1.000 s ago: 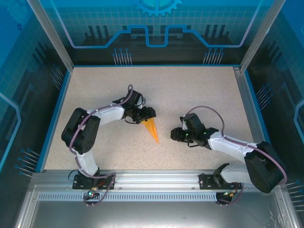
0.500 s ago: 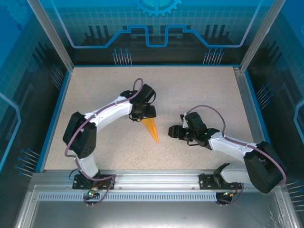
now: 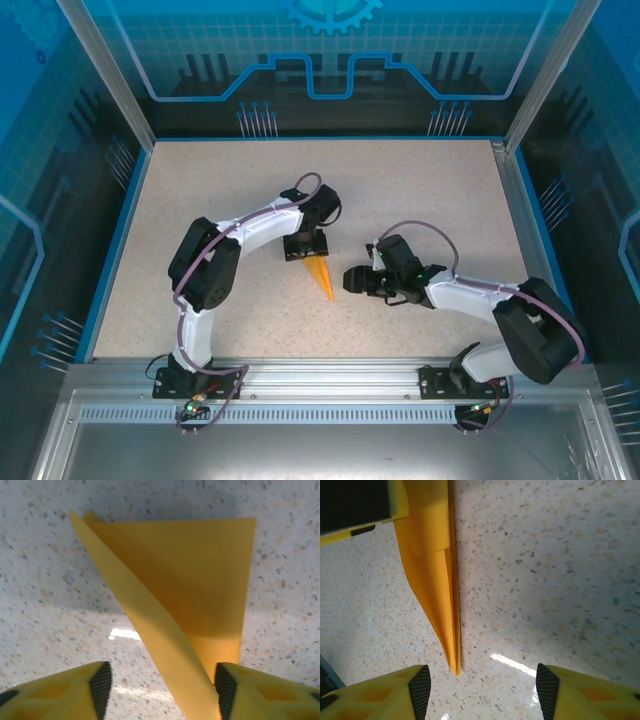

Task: Fold a paper plane with a square sheet of paper (pick it up from the middle)
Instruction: Move a paper plane to the center of the table.

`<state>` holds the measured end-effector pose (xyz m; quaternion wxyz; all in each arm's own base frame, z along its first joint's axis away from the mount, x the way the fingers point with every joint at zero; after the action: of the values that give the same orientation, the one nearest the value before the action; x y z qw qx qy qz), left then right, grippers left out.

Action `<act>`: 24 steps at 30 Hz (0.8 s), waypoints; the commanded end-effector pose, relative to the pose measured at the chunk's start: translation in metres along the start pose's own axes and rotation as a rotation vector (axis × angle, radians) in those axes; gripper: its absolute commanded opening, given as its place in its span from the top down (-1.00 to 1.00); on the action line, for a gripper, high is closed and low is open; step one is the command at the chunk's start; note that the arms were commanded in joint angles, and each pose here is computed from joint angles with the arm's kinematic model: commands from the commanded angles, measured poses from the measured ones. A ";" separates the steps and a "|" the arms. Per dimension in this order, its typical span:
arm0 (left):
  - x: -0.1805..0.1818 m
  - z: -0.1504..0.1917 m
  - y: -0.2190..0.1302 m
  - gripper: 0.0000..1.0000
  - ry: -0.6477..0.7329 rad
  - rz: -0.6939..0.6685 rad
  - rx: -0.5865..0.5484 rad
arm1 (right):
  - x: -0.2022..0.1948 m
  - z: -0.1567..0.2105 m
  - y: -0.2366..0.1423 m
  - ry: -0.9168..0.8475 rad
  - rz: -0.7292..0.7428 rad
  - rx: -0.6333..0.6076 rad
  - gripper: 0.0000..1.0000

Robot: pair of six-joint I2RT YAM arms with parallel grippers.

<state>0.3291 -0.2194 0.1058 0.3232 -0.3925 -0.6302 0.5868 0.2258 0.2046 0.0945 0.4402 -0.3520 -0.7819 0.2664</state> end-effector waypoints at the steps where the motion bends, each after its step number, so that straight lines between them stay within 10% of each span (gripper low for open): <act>1: 0.019 -0.002 -0.005 -0.03 -0.035 0.004 0.011 | 0.015 -0.012 0.007 -0.045 -0.048 -0.009 -0.20; 24: 0.048 0.003 -0.002 0.82 -0.038 0.054 -0.002 | 0.036 -0.053 0.064 -0.134 -0.147 0.108 -0.18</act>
<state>0.3060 -0.1829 0.0959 0.3016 -0.3876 -0.6306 0.6009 0.2814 0.2670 0.0901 0.4281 -0.2787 -0.8113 0.2844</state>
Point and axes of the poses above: each hand's point on the last joint's axis, 136 mm out from that joint toward the fingers, its own y axis out along the fingers, its own x axis along the line the jaws close on, z = x × y, the point moved 6 cm from there along -y, back along the fingers, and after that the axes turned 15 degrees about -y, right-handed, at the moved point
